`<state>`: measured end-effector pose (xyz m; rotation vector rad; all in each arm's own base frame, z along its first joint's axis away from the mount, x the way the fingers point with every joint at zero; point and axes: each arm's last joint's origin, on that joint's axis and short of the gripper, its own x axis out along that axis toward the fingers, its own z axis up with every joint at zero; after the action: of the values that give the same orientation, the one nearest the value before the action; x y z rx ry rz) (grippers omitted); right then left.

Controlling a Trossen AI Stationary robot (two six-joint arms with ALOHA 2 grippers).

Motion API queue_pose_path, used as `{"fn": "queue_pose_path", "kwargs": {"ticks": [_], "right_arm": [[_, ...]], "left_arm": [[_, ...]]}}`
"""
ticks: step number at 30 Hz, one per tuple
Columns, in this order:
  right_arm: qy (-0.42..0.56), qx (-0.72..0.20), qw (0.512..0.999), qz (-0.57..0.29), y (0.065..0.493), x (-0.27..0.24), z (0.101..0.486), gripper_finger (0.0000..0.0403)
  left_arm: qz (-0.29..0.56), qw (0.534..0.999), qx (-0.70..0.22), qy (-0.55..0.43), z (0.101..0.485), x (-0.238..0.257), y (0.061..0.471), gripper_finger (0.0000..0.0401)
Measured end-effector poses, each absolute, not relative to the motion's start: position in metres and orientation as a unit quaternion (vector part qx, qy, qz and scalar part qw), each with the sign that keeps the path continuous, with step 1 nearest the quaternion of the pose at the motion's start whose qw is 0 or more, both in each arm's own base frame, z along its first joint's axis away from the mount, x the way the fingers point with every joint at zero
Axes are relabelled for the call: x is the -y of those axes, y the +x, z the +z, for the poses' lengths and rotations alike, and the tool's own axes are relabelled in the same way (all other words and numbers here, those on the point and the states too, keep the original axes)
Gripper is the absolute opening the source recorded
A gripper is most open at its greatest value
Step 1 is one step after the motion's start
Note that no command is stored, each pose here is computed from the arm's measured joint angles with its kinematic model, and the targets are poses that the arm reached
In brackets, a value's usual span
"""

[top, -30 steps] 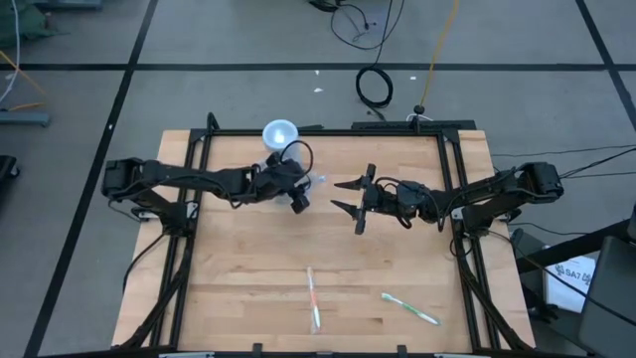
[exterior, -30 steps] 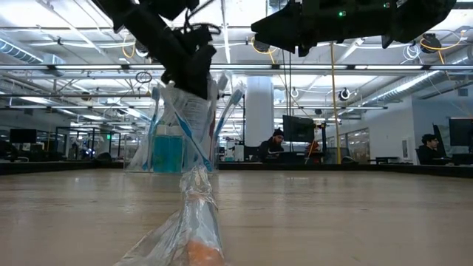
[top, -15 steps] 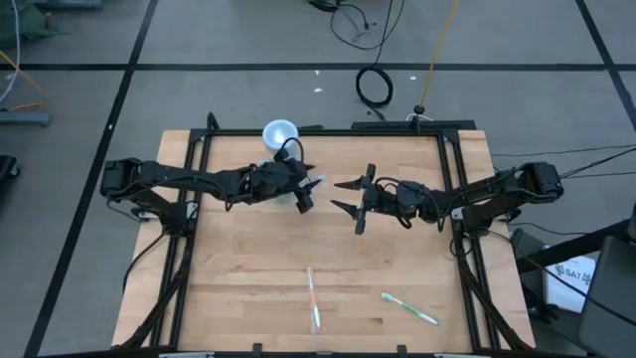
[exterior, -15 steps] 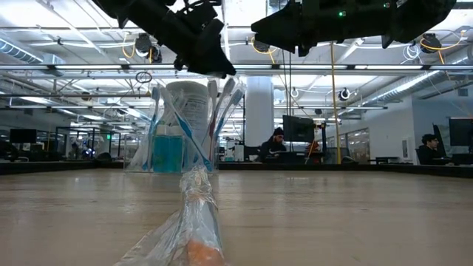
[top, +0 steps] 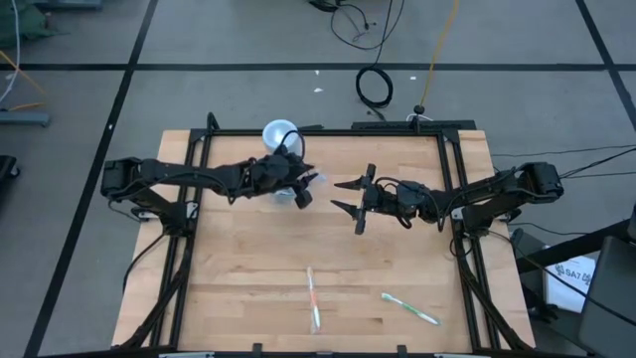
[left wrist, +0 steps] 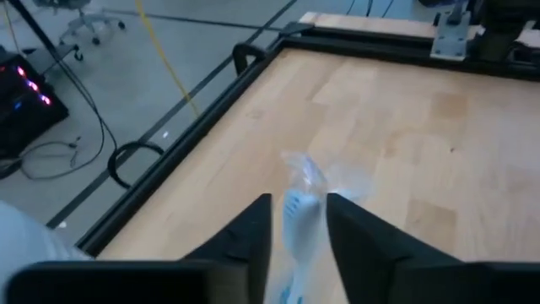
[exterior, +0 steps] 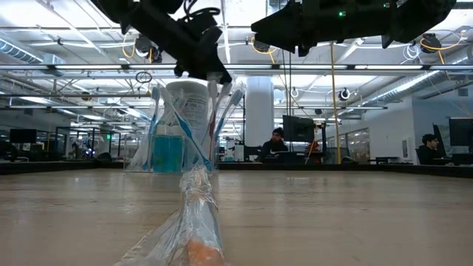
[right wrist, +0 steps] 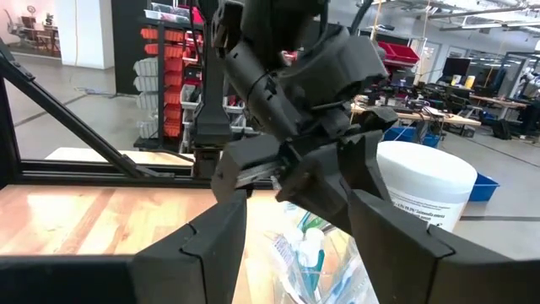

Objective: Pick & Place toothbrushing station
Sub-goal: Put the blue toothbrush into the transparent organizer, then put the orange toothbrush into the transparent organizer

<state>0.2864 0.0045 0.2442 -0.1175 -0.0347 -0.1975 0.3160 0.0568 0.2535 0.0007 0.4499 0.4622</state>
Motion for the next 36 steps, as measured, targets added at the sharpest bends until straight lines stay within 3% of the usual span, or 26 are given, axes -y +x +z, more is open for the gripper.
{"fn": "queue_pose_path", "kwargs": {"ticks": [10,18,28,36], "right_arm": [[-0.059,0.017,0.993,-0.099,0.286,-0.004,0.244,0.0201],[-0.059,0.017,0.993,-0.099,0.286,-0.004,0.244,0.0201],[-0.059,0.017,0.993,-0.098,0.286,-0.005,0.244,0.0201],[-0.058,0.017,0.993,-0.099,0.286,-0.004,0.244,0.0201]], "left_arm": [[0.232,0.94,-0.252,0.0,0.248,-0.059,0.313,0.0008],[0.255,0.921,-0.295,-0.009,0.24,-0.059,0.307,0.0004],[0.266,0.911,-0.316,-0.011,0.236,-0.056,0.304,0.0042],[0.244,0.912,-0.326,0.037,0.236,-0.046,0.306,0.0112]]}}
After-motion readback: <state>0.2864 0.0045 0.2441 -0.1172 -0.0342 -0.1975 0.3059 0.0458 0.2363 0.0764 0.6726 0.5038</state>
